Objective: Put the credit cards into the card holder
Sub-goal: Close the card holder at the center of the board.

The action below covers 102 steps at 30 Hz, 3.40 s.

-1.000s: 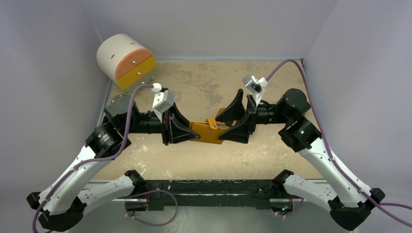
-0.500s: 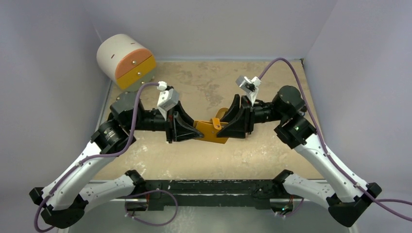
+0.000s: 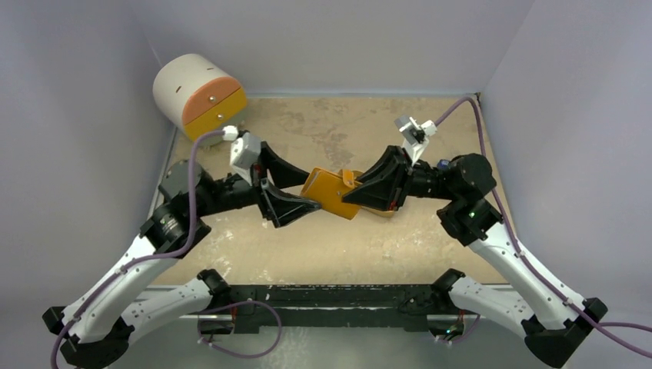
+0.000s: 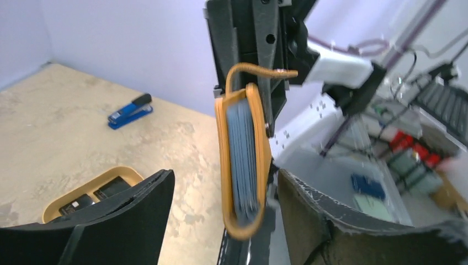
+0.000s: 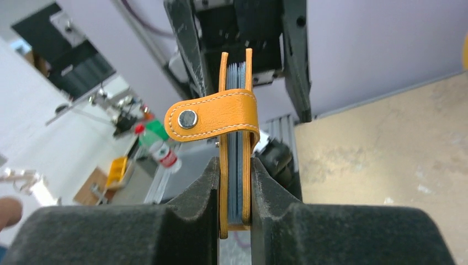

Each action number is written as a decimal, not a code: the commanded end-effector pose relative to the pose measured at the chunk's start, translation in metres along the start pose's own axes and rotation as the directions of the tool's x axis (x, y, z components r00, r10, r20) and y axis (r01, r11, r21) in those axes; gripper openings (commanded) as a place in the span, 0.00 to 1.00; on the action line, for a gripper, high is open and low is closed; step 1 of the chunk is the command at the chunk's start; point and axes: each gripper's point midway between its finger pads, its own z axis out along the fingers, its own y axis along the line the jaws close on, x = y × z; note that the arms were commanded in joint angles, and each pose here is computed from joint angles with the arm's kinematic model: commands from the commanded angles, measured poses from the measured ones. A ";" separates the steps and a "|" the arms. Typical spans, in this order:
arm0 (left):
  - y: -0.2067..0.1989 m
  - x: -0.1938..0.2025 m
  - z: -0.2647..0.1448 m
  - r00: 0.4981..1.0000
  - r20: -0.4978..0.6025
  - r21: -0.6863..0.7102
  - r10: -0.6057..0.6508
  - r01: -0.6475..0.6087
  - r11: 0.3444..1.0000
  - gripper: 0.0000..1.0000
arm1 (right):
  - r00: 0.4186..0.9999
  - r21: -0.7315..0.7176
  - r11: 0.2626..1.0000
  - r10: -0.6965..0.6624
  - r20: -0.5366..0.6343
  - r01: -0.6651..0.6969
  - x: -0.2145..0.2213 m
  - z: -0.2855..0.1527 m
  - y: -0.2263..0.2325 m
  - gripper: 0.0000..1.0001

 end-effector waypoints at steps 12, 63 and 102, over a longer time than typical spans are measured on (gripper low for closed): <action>0.016 -0.098 -0.017 0.754 0.623 0.041 -0.207 0.234 0.971 0.77 | 0.826 0.030 0.998 0.025 0.563 -0.050 -0.105 -0.004 -0.009 0.00; 0.124 0.003 -0.027 0.878 0.370 -0.647 -0.304 0.478 0.594 0.00 | 0.973 0.753 0.655 -0.125 0.193 -0.065 -0.056 -0.079 -0.070 0.56; 0.101 0.006 -0.014 0.954 0.186 -0.578 -0.236 0.301 0.758 0.00 | 0.985 0.697 0.713 0.165 -0.059 -0.077 -0.009 0.001 -0.146 0.26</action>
